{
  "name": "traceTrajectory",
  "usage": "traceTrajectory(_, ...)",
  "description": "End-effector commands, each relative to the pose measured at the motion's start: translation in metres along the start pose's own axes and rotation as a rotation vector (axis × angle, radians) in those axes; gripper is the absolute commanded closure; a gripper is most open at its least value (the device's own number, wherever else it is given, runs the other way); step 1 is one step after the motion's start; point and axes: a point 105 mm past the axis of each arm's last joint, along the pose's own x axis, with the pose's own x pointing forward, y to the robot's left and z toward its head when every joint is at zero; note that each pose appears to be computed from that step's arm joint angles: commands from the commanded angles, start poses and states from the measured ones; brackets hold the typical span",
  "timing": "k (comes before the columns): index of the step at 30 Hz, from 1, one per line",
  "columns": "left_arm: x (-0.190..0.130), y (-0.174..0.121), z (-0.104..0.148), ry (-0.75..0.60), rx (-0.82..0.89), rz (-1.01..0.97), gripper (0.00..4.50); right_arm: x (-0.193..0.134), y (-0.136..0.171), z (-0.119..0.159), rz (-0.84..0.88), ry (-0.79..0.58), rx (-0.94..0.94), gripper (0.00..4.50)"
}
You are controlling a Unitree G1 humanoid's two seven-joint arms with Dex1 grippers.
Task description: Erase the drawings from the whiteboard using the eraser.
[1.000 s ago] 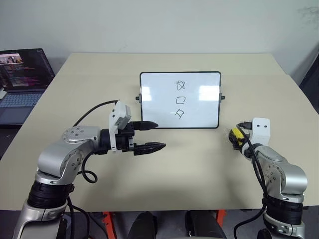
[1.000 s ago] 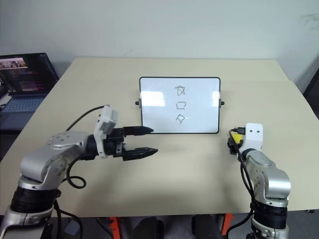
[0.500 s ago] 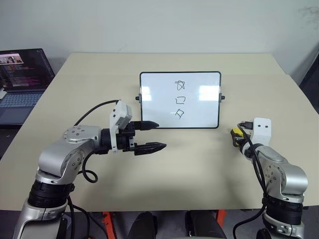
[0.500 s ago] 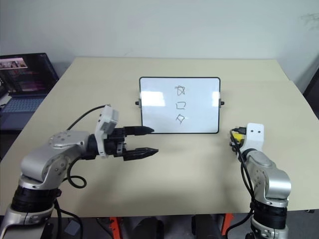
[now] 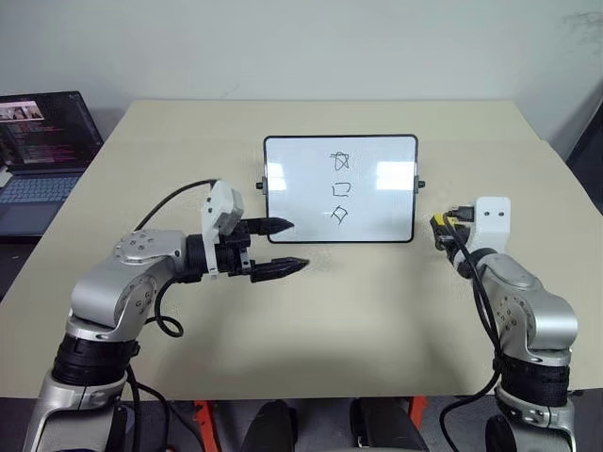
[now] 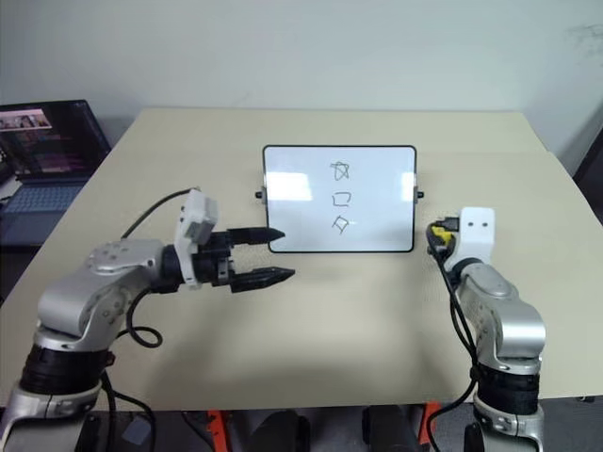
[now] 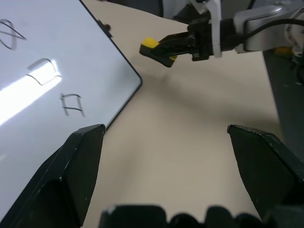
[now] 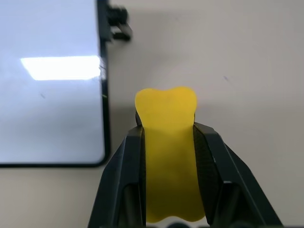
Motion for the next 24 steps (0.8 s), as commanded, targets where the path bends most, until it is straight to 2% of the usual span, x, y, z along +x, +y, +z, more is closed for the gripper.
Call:
traceTrajectory(1,-0.005,0.019,0.016,-0.054,0.081,0.110,0.00,0.000,0.004,0.024,0.015,-0.097,-0.023,3.44)
traceTrajectory(6,-0.010,0.035,0.011,-0.054,0.105,0.212,0.00,0.007,0.015,0.040,0.049,-0.153,-0.044,3.44)
traceTrajectory(15,-0.004,0.051,0.003,-0.086,0.109,0.297,0.00,0.029,0.054,0.073,0.148,-0.259,-0.058,3.44)
traceTrajectory(24,0.012,0.047,0.003,-0.122,0.093,0.276,0.00,0.048,0.094,0.108,0.241,-0.363,-0.071,3.44)
